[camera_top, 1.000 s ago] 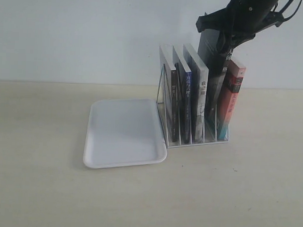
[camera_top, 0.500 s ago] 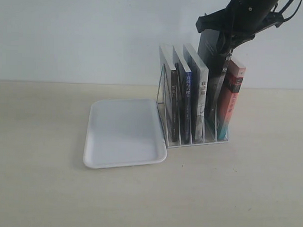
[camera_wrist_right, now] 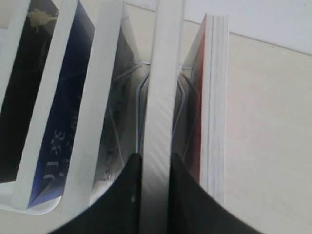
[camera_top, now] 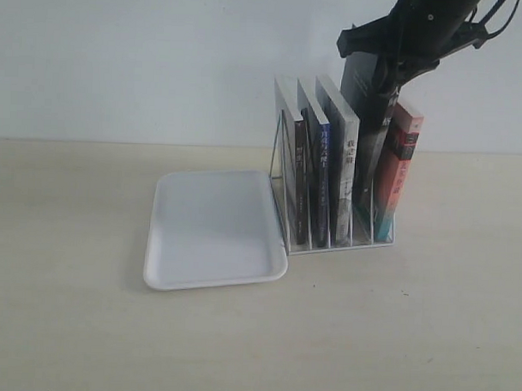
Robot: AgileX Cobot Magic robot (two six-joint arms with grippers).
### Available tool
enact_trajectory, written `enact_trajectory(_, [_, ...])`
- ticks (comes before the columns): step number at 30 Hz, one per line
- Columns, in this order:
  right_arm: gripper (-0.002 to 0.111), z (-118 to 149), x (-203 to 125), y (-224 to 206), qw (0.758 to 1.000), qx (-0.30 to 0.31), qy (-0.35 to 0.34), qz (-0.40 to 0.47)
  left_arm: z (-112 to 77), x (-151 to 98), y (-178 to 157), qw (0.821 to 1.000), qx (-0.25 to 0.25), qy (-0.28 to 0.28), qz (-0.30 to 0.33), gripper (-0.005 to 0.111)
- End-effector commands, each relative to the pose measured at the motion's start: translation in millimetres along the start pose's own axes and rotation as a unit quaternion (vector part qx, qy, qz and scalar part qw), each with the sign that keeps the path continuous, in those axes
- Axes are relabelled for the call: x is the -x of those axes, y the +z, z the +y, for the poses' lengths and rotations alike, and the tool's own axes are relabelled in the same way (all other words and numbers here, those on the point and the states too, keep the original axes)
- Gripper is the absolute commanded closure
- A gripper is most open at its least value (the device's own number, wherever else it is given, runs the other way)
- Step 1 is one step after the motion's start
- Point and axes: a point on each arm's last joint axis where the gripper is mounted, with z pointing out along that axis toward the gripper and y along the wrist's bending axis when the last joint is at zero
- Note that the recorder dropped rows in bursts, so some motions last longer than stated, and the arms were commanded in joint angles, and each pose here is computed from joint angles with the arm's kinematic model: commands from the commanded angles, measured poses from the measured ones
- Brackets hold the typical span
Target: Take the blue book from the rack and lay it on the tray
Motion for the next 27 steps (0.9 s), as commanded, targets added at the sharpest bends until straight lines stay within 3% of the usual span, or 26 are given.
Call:
enact_trajectory(1, [0.108, -1.2, 1.7, 8.6, 1.0, -0.002, -0.005, -0.005, 0.2, 0.5, 0.0, 1.0, 0.002, 0.002, -0.008, 0.103])
enact_trajectory(10, [0.108, -1.2, 2.9, 24.2, 1.0, 0.001, -0.007, -0.009, 0.2, 0.5, 0.0, 1.0, 0.002, 0.002, -0.008, 0.103])
enact_trajectory(13, [0.099, -1.2, 1.4, 24.2, 1.0, 0.001, -0.015, -0.001, 0.2, 0.5, 0.0, 1.0, 0.002, 0.002, -0.008, 0.103])
enact_trajectory(18, [0.075, -1.1, -1.2, 24.2, 1.0, 0.002, -0.015, 0.014, 0.2, 0.5, 0.0, 1.0, 0.002, 0.002, -0.008, 0.103])
enact_trajectory(27, [0.072, -0.6, -0.9, 11.6, 1.0, 0.002, -0.015, 0.01, 0.2, 0.5, 0.0, 1.0, 0.002, 0.002, -0.008, 0.103])
